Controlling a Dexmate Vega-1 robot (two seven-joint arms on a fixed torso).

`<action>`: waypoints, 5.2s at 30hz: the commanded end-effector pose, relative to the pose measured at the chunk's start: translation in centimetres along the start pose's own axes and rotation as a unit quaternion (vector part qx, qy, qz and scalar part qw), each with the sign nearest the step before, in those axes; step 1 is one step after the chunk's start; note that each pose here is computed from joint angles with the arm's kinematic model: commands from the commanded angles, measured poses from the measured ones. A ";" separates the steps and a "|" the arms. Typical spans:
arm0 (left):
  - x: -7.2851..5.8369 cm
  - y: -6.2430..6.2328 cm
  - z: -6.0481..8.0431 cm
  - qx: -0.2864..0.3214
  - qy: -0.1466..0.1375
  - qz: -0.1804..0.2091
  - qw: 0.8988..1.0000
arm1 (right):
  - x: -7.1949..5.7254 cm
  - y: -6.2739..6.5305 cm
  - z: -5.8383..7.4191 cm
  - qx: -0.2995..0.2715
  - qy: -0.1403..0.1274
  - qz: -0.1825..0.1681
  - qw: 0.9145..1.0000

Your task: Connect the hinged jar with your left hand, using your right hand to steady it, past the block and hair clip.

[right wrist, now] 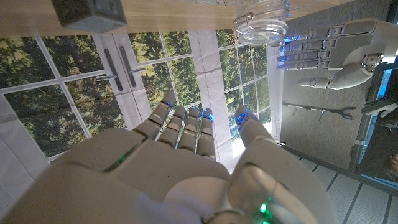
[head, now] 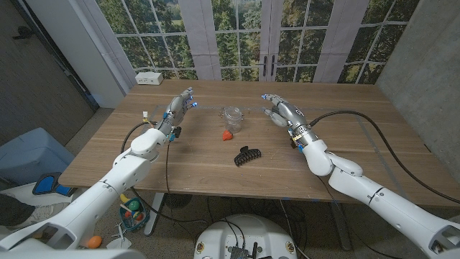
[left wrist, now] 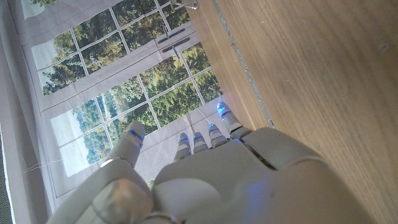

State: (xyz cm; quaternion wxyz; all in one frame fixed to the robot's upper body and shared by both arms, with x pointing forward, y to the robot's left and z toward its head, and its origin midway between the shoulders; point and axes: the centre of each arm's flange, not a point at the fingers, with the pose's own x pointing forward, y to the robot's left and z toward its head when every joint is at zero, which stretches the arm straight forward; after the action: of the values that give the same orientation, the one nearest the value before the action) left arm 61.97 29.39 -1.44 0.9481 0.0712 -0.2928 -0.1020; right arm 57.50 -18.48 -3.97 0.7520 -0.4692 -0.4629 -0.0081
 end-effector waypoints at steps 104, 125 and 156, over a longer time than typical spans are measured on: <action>-0.8 0.9 -0.5 0.058 -0.008 0.021 0.998 | 5.9 6.3 3.9 -0.113 -0.103 0.130 0.980; 0.0 1.3 -0.6 0.058 -0.008 0.019 0.998 | 6.4 6.9 3.1 -0.152 -0.096 0.152 0.972; -2.1 -0.5 0.4 0.216 0.017 0.039 0.976 | 5.4 8.9 2.6 -0.186 -0.079 0.193 0.960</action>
State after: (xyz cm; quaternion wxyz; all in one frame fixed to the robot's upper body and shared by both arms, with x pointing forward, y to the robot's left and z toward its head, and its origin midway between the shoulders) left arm 62.08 30.29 -1.82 0.9382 0.1590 -0.3045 -0.0413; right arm 62.49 -9.28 -5.33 0.6038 -0.6679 -0.4271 0.0831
